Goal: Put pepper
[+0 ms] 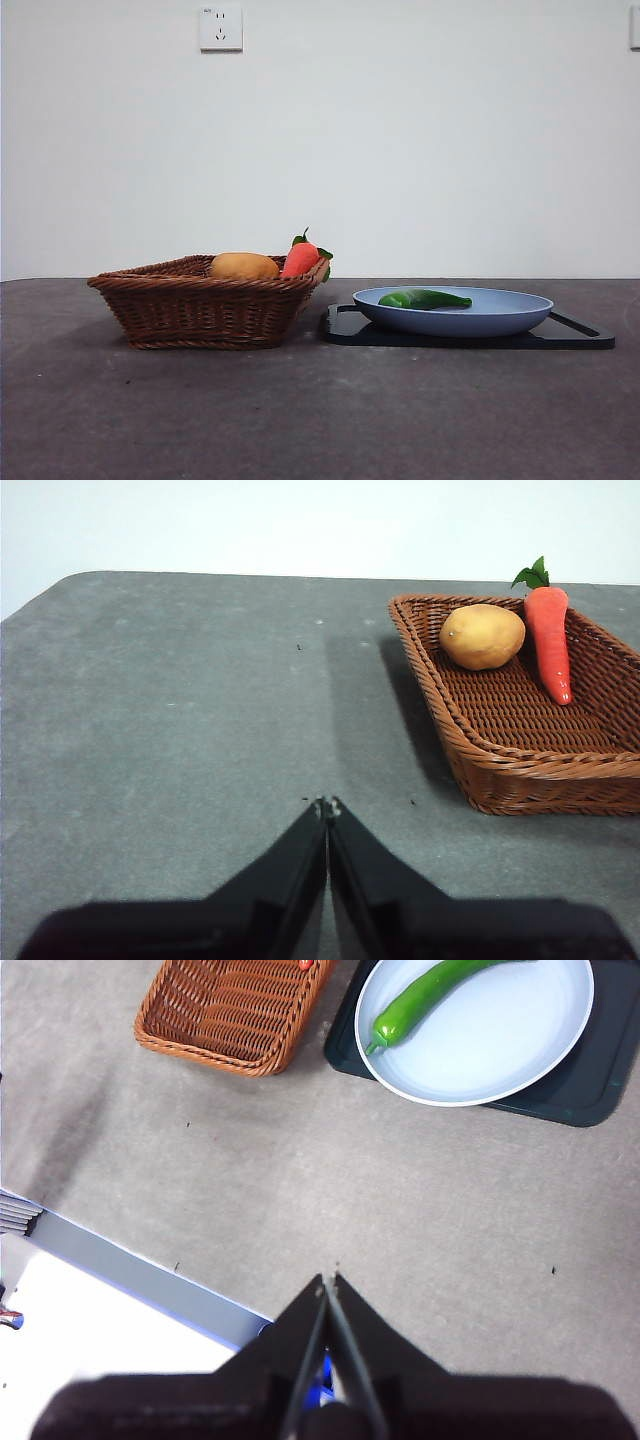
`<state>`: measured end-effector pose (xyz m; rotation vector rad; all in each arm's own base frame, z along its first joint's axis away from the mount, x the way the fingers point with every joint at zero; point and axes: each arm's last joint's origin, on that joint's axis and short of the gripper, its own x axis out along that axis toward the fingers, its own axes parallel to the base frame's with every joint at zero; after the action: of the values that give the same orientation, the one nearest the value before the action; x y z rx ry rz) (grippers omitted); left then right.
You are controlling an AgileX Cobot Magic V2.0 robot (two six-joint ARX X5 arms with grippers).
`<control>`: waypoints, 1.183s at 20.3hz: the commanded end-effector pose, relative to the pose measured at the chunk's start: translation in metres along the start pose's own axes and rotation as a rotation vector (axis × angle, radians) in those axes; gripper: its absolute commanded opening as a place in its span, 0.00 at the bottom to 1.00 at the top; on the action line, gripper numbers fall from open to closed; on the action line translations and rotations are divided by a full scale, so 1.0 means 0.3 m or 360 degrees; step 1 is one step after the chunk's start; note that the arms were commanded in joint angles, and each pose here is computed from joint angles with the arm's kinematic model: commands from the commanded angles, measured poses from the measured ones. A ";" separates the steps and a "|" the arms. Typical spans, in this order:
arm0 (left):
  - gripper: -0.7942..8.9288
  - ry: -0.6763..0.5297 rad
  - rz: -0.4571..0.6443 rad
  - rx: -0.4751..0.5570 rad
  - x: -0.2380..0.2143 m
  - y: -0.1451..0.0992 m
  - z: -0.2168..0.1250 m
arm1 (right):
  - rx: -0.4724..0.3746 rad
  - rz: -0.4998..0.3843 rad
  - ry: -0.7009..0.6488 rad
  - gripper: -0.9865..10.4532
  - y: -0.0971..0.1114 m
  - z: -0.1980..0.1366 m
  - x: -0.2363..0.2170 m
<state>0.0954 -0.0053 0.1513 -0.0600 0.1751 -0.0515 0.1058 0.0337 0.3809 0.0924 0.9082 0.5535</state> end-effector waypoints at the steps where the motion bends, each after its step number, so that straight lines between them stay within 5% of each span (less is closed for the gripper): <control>1: 0.09 0.0000 0.0002 -0.0012 0.003 0.001 -0.008 | -0.0019 0.0002 -0.0025 0.10 0.005 0.010 -0.009; 5: 0.09 0.0000 0.0002 -0.0012 0.003 0.001 -0.008 | -0.0152 -0.0030 -0.0132 0.10 0.002 0.021 -0.021; 10: 0.09 0.0000 0.0002 -0.0012 0.003 0.001 -0.008 | -0.0297 -0.0124 -0.0735 0.10 0.000 -0.034 -0.071; 17: 0.09 0.0000 0.0002 -0.0012 0.003 0.001 -0.008 | -0.0509 -0.0205 -0.1288 0.10 -0.110 -0.226 0.164; 24: 0.09 0.0000 0.0002 -0.0012 0.003 0.001 -0.008 | -0.0369 -0.0427 -0.1396 0.10 -0.189 -0.352 0.310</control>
<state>0.0954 -0.0053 0.1513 -0.0600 0.1751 -0.0515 0.0932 0.0154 0.2358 -0.0286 -0.0004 0.3296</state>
